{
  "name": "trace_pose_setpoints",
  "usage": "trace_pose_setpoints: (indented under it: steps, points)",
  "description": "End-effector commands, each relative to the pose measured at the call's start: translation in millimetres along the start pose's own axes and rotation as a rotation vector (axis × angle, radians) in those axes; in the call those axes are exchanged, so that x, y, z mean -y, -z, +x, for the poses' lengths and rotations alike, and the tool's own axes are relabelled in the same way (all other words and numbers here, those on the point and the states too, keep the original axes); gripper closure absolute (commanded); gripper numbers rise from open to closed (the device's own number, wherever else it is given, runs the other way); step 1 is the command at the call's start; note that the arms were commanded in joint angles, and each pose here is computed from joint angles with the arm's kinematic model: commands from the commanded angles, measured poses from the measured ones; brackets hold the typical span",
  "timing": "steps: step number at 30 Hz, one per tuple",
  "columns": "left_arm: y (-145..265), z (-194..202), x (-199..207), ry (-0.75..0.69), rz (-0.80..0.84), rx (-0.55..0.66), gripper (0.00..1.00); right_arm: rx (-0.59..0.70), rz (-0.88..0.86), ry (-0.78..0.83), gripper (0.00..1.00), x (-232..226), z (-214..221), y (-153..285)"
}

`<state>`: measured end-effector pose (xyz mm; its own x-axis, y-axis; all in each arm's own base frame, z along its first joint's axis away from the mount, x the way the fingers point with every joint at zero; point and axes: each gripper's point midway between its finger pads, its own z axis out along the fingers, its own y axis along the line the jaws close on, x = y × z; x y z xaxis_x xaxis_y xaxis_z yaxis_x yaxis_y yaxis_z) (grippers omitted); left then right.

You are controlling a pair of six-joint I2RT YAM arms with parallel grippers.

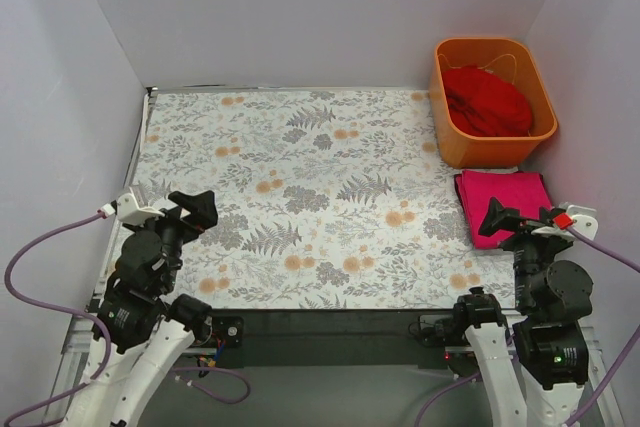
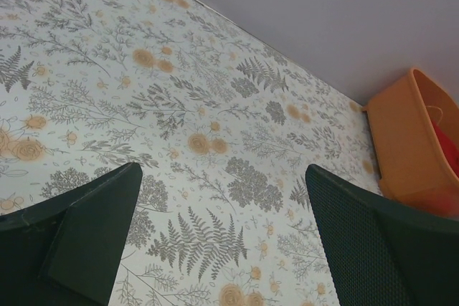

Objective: Fold and stack the t-shirts
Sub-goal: Reset both grippers

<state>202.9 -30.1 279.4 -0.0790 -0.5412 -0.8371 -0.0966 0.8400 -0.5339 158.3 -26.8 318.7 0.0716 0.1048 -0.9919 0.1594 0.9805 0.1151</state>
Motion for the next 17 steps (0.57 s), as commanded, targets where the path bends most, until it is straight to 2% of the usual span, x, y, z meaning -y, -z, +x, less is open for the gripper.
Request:
trace_pose_setpoints:
  steps: [1, 17]
  points:
    - [-1, -12, 0, 0.046, 0.010, 0.083, 0.02, 0.061, -0.071, 0.028, 0.02, -12, -14, -3]
    - [-14, 14, 0, 0.008, 0.010, 0.003, 0.02, 0.025, -0.087, 0.025, 0.01, -16, 3, -10]
